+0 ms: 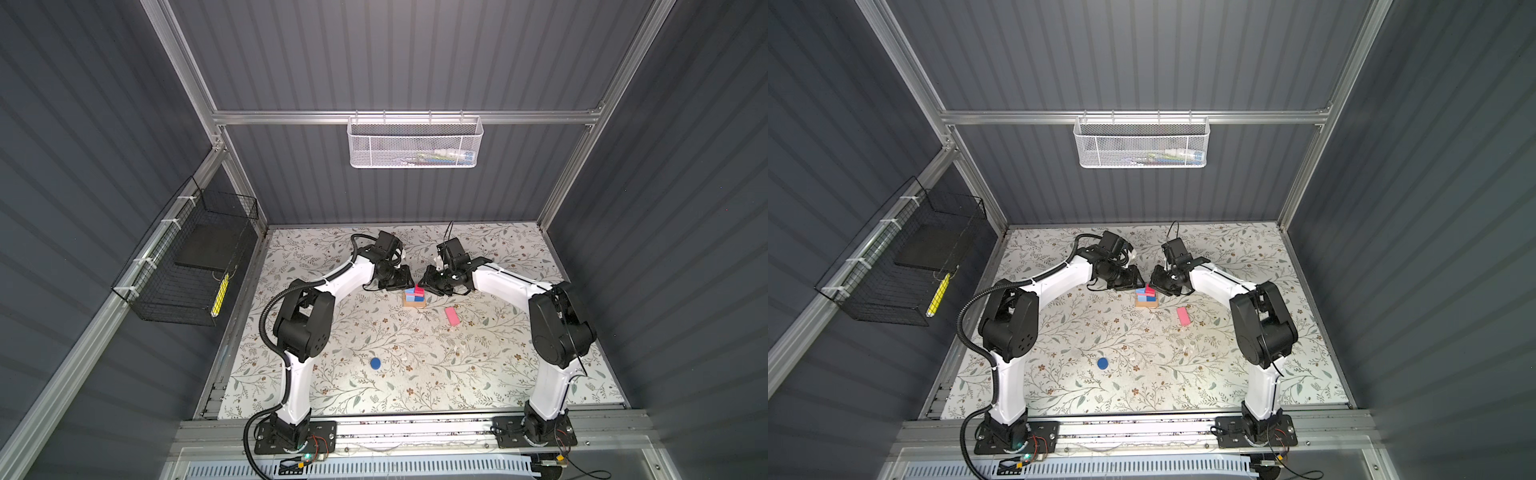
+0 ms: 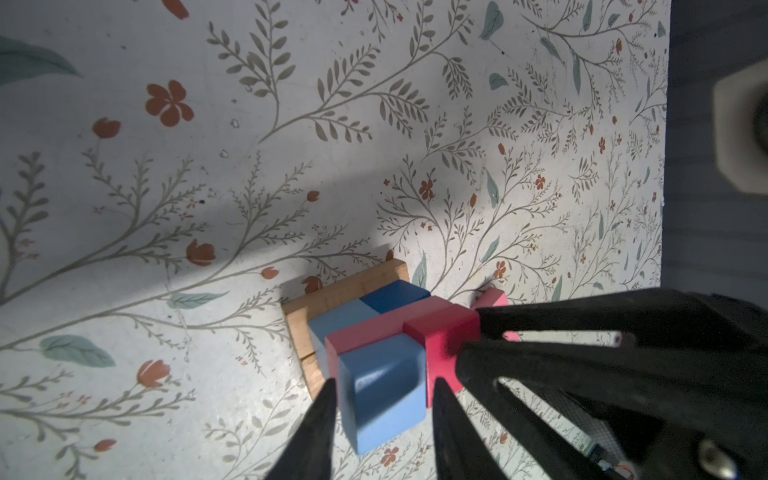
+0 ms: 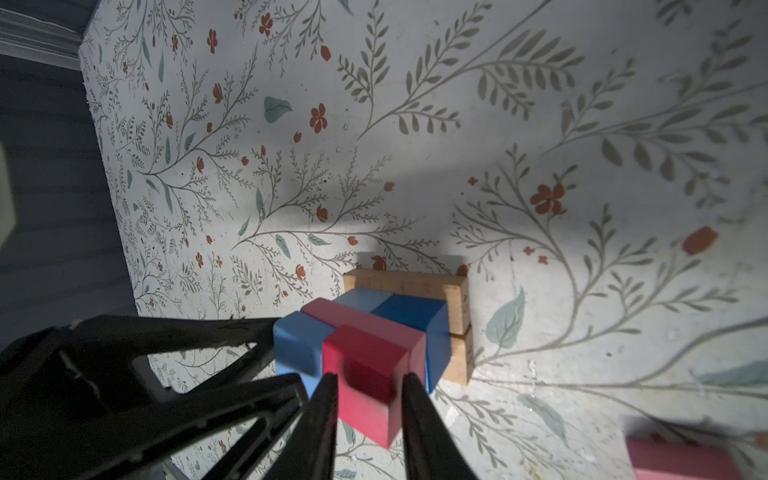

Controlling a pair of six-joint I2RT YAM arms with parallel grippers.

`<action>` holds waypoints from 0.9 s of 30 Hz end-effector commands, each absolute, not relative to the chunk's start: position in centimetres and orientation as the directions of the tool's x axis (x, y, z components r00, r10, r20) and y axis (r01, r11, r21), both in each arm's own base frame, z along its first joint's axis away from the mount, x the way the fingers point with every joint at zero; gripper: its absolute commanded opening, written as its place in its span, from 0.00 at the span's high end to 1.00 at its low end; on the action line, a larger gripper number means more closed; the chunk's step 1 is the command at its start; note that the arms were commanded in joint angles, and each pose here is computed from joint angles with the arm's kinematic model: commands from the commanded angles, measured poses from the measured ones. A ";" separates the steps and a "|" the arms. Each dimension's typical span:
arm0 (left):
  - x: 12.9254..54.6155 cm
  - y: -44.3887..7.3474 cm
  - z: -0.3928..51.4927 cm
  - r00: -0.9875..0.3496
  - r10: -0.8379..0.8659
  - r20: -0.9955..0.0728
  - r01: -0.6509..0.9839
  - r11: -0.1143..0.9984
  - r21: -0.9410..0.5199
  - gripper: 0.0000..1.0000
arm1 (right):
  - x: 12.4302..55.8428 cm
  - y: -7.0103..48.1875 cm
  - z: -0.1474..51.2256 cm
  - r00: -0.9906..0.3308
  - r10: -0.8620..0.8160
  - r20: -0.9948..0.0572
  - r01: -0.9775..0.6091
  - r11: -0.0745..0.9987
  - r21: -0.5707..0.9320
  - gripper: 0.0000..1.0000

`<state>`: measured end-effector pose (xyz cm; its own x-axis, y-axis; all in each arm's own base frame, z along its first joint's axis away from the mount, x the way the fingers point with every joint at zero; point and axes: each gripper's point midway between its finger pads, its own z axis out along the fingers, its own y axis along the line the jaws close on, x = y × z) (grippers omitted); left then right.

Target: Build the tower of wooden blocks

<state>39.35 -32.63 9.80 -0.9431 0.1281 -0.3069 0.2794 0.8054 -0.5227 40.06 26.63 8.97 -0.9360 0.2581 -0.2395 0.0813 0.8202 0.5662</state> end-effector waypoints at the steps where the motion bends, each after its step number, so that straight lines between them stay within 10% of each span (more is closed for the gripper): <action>1: 39.0 -33.2 12.0 -0.936 0.129 -0.327 0.298 0.784 -0.544 0.57 | 39.3 26.3 9.3 -0.936 0.262 -0.236 0.092 0.828 0.553 0.69; 27: 39.0 -33.0 11.6 -0.939 0.126 -0.319 0.289 0.794 -0.536 0.39 | 39.2 25.7 10.7 -0.923 0.269 -0.274 0.078 0.829 0.553 0.65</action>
<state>39.21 -32.67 11.12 -0.9384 0.1200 -0.3240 0.2843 0.8010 -0.5269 39.58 26.05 9.71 -0.9301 0.2664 -0.2531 0.0840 0.8247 0.5594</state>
